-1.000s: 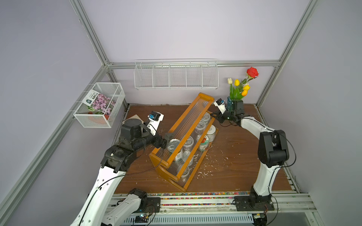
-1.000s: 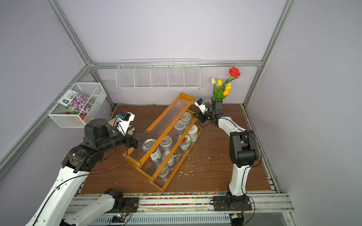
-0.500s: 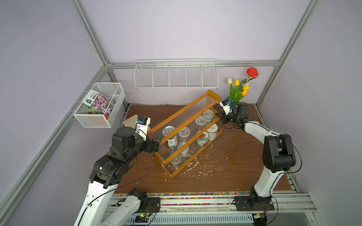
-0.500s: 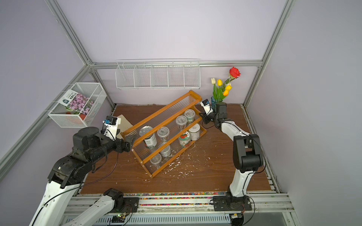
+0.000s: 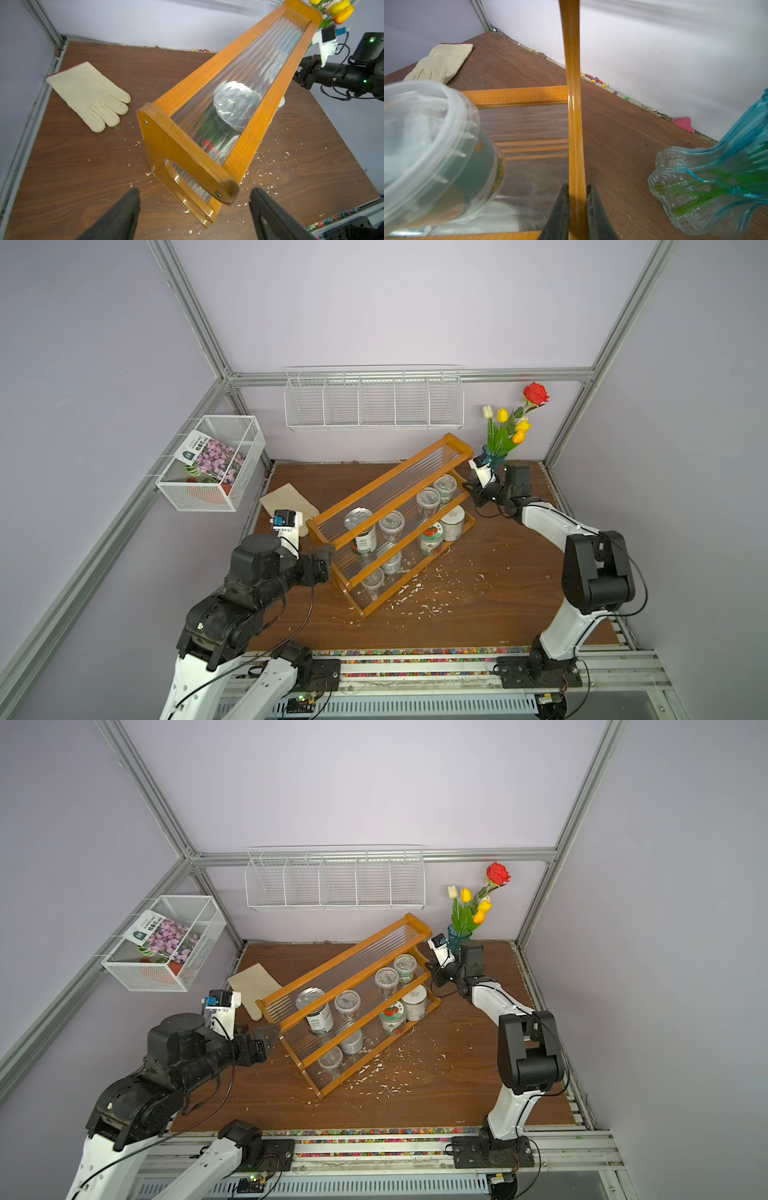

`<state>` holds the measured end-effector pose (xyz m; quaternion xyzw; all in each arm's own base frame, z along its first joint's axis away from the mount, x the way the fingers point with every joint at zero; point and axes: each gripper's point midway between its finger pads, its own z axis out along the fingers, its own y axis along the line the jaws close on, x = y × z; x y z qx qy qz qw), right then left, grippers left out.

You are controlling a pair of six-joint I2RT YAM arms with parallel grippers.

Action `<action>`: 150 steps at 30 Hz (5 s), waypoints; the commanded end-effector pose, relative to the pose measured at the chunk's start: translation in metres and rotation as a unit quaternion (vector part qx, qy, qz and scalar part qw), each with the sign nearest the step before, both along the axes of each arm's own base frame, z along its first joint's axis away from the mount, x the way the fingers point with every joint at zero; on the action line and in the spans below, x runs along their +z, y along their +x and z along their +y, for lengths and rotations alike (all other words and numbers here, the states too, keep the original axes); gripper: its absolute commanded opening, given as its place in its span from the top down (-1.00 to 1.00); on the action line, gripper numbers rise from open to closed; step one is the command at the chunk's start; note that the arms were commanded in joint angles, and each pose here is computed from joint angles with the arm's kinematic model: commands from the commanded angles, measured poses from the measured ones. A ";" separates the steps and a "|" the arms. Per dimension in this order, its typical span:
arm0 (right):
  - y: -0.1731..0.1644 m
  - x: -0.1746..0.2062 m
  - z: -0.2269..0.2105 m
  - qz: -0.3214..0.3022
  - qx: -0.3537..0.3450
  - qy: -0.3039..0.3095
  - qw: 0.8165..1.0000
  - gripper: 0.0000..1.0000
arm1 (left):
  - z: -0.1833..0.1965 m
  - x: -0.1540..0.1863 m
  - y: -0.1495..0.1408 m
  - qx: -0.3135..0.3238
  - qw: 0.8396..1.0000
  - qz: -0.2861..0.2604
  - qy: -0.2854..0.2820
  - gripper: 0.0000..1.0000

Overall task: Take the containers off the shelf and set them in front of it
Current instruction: Adjust the shelf at the center of the board.

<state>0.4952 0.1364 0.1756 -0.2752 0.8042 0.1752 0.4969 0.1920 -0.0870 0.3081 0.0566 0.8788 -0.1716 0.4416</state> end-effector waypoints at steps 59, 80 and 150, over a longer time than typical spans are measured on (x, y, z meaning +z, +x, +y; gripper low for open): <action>-0.060 0.013 -0.053 0.006 -0.138 -0.002 0.990 1.00 | -0.024 -0.168 0.054 0.114 0.977 0.102 -0.151 0.67; -0.099 -0.001 -0.066 0.040 -0.223 0.004 0.974 1.00 | -0.012 -0.209 0.094 0.094 0.974 0.132 -0.159 0.74; -0.104 0.038 -0.097 -0.029 -0.375 0.022 0.926 0.40 | -0.003 -0.185 0.205 -0.001 0.981 0.129 -0.148 0.13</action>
